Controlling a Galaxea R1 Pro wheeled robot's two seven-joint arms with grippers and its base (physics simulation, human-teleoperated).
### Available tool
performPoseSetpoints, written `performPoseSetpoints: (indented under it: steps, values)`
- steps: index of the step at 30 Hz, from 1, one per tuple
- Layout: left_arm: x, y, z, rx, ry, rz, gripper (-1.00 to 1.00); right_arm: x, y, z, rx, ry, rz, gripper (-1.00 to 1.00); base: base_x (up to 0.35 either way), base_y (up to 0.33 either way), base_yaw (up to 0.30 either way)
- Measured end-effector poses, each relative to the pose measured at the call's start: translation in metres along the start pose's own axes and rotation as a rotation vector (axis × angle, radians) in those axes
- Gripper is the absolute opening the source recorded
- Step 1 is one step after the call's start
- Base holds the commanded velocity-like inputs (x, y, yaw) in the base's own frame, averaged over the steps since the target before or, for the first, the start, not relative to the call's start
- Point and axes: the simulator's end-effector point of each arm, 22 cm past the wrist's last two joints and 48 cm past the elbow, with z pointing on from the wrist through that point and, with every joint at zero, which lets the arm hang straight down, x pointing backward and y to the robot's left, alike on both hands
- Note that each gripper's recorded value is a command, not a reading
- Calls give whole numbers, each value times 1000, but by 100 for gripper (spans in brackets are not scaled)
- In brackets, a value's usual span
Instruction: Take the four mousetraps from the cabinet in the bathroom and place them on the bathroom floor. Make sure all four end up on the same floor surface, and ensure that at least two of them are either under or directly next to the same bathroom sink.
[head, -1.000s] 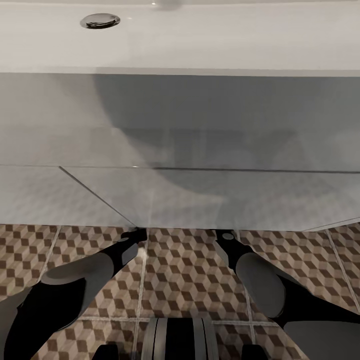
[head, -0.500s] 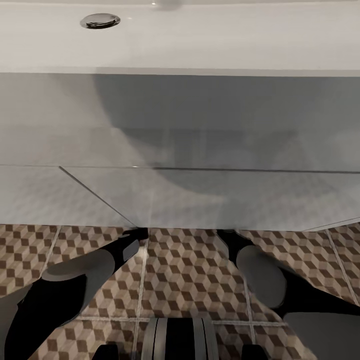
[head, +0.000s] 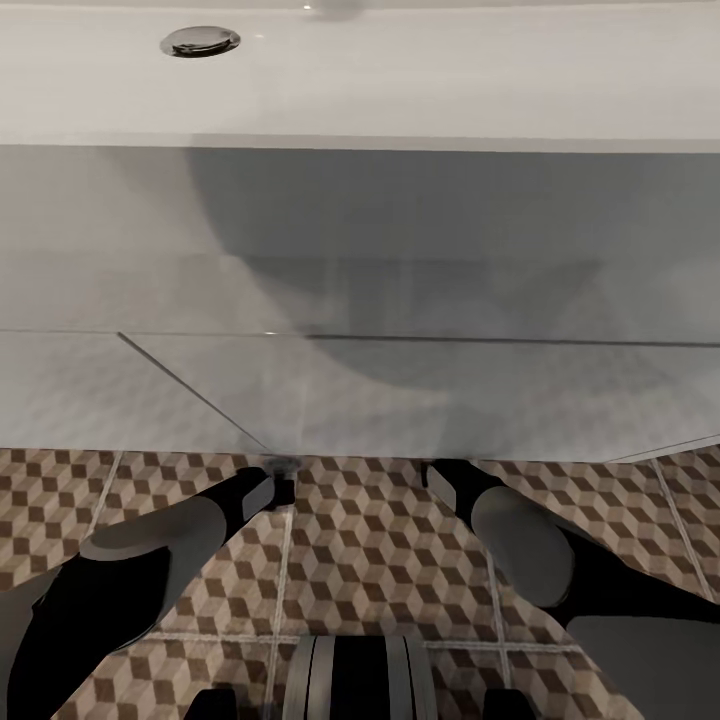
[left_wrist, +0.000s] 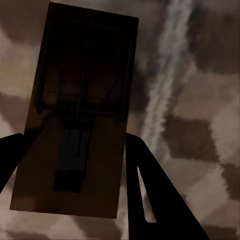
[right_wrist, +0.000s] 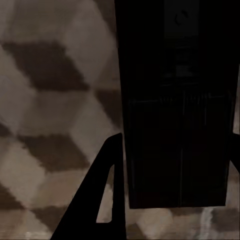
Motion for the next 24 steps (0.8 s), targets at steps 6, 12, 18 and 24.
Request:
performPoseSetpoints:
  steps: [6,12,18,24]
  values:
    - [3,1,0,-3,13,2,-100,18,-2,-1,7,82,-34,-100,0,0,0]
    - [11,9,0,-19,61,5,-100,20,-2,-1,6,94,-36,-100,0,0,0]
    - [13,12,0,-24,66,3,-100,21,-2,-1,6,95,-36,-100,0,0,0]
    - [13,11,0,-24,68,2,-100,20,1,-1,-5,92,-13,-100,0,0,0]
